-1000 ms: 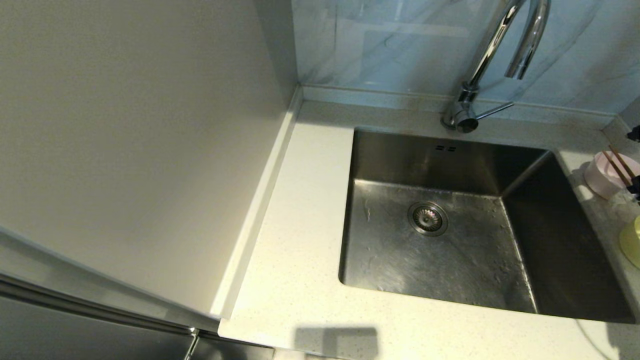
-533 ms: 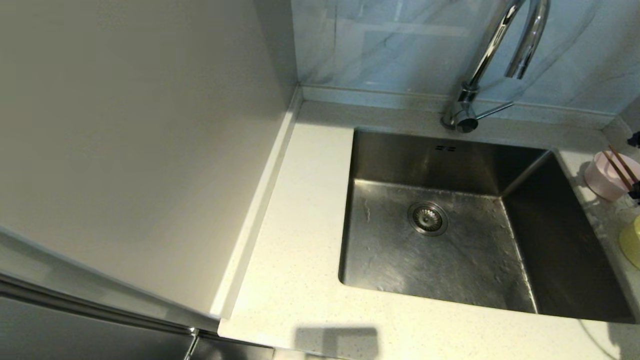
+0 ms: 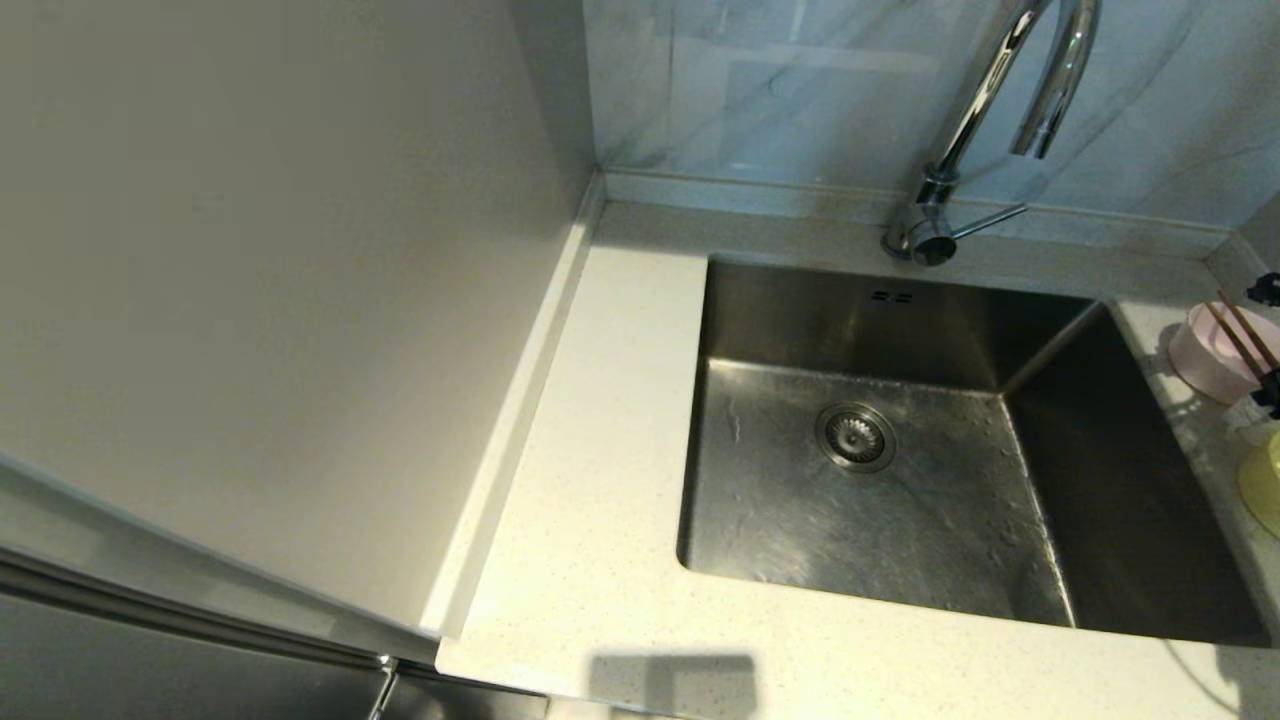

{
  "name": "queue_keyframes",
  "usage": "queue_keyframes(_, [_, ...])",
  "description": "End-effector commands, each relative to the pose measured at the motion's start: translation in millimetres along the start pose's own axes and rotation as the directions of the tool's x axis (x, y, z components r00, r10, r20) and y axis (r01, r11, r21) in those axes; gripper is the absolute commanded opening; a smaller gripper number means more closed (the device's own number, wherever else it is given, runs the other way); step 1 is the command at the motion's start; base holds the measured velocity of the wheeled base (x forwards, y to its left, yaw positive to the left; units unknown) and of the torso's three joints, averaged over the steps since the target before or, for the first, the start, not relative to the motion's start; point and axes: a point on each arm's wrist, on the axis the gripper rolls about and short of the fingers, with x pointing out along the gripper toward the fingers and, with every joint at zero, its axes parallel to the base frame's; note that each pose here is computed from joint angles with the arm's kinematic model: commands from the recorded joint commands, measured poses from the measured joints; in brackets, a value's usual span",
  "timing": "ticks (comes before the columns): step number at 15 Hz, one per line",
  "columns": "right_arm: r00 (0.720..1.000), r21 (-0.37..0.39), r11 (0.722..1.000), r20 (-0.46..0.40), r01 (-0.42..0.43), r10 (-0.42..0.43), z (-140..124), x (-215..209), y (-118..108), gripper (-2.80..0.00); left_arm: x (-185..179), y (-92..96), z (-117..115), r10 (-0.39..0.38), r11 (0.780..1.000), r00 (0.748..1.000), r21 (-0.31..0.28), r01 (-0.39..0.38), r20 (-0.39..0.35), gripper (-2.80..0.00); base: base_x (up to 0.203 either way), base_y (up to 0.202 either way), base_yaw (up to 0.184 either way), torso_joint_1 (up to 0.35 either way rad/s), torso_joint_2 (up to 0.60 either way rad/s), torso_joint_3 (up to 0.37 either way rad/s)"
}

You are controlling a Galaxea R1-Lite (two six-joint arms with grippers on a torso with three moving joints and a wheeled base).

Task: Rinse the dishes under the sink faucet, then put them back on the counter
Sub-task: Put the chopsticks into the sink

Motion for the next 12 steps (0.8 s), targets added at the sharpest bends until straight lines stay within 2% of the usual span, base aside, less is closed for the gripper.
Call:
queue_keyframes(1, [1.000, -0.004, 1.000, -0.003, 0.001, -0.001, 0.0, -0.3, 0.1, 0.00, -0.2, 0.0, 0.0, 0.000, 1.000, 1.000, 0.000, 0.000, 0.003, -2.80, 0.000, 0.000, 0.000, 0.000, 0.00, 0.000])
queue_keyframes(12, [1.000, -0.005, 1.000, 0.002, 0.006, -0.006, 0.7, -2.2, -0.5, 0.00, -0.2, 0.0, 0.0, 0.000, 1.000, 1.000, 0.000, 0.000, 0.003, -2.80, 0.000, 0.000, 0.000, 0.000, 0.00, 0.000])
